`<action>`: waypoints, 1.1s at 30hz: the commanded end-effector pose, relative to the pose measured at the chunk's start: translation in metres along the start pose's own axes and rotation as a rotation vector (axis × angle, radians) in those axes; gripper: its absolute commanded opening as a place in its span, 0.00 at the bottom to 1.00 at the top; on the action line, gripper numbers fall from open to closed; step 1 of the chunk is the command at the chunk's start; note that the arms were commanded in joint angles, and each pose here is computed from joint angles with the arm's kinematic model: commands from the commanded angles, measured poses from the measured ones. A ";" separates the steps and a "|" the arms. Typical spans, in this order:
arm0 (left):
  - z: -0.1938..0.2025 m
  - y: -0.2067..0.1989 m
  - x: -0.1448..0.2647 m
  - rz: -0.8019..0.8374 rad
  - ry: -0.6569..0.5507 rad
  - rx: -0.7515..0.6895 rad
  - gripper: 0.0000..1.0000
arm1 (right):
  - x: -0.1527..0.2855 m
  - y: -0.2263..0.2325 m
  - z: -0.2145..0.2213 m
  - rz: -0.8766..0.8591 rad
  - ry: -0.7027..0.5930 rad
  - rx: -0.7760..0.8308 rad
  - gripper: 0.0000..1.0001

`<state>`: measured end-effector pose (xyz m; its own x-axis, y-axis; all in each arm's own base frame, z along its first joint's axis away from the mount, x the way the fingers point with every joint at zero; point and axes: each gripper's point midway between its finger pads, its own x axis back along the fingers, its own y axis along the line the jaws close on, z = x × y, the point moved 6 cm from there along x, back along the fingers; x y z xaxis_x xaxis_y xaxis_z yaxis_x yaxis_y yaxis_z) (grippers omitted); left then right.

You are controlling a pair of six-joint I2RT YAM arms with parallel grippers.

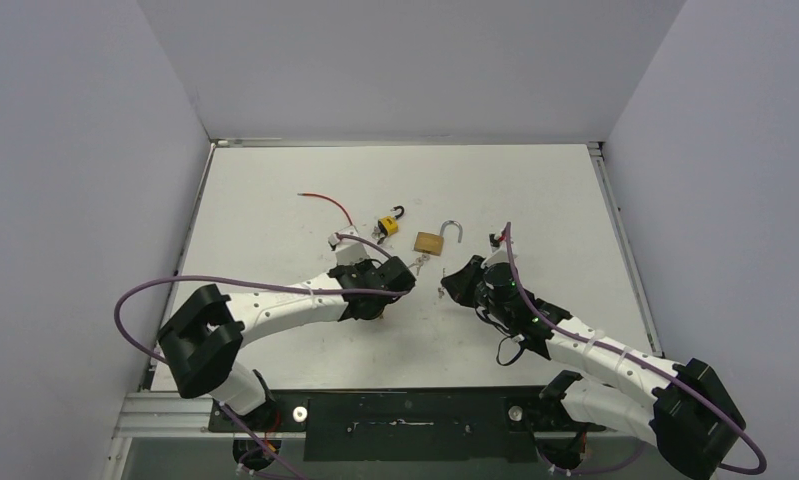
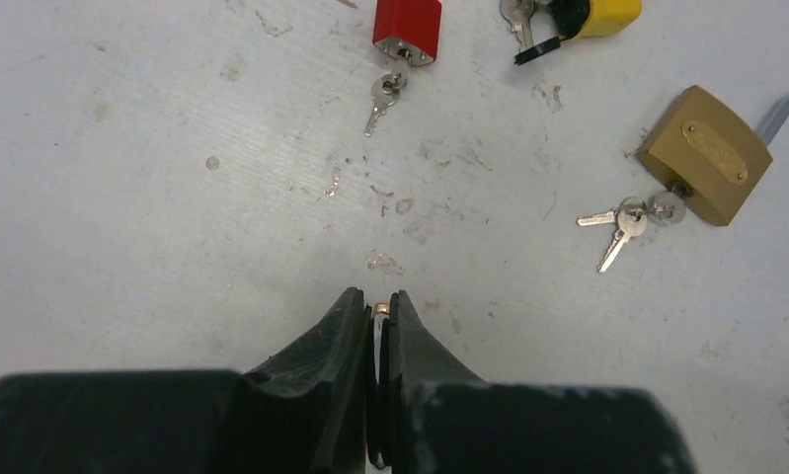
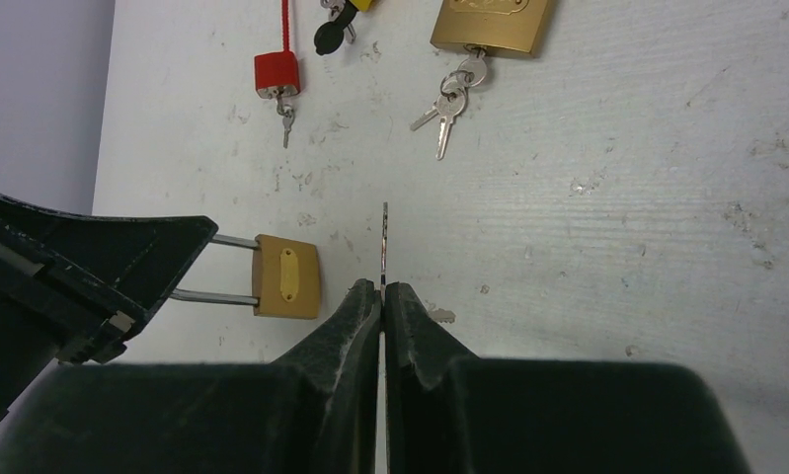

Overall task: Unlock with the key
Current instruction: Adjust the lock at the center of the board.

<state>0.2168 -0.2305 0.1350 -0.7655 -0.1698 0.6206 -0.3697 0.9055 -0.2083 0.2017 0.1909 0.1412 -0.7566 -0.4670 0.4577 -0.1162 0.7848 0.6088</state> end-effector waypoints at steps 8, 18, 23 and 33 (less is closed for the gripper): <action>-0.009 -0.011 -0.007 -0.018 -0.056 0.070 0.34 | 0.001 0.009 -0.012 -0.045 -0.047 -0.014 0.00; -0.056 -0.031 0.020 0.330 -0.046 -0.192 0.76 | 0.004 0.007 -0.017 -0.028 -0.059 -0.006 0.00; -0.091 -0.033 0.030 0.737 0.017 -0.472 0.81 | 0.005 0.003 -0.020 -0.007 -0.072 0.004 0.00; -0.066 -0.014 0.031 1.338 -0.037 -1.225 0.79 | 0.016 -0.008 -0.031 0.014 -0.104 -0.005 0.00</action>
<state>0.2458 -0.2179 0.2021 -0.4531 0.6710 0.5869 0.7998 0.5968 -0.0649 0.2072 0.1710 0.1510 -0.7921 -0.4236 0.4394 -0.0904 0.7934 0.6020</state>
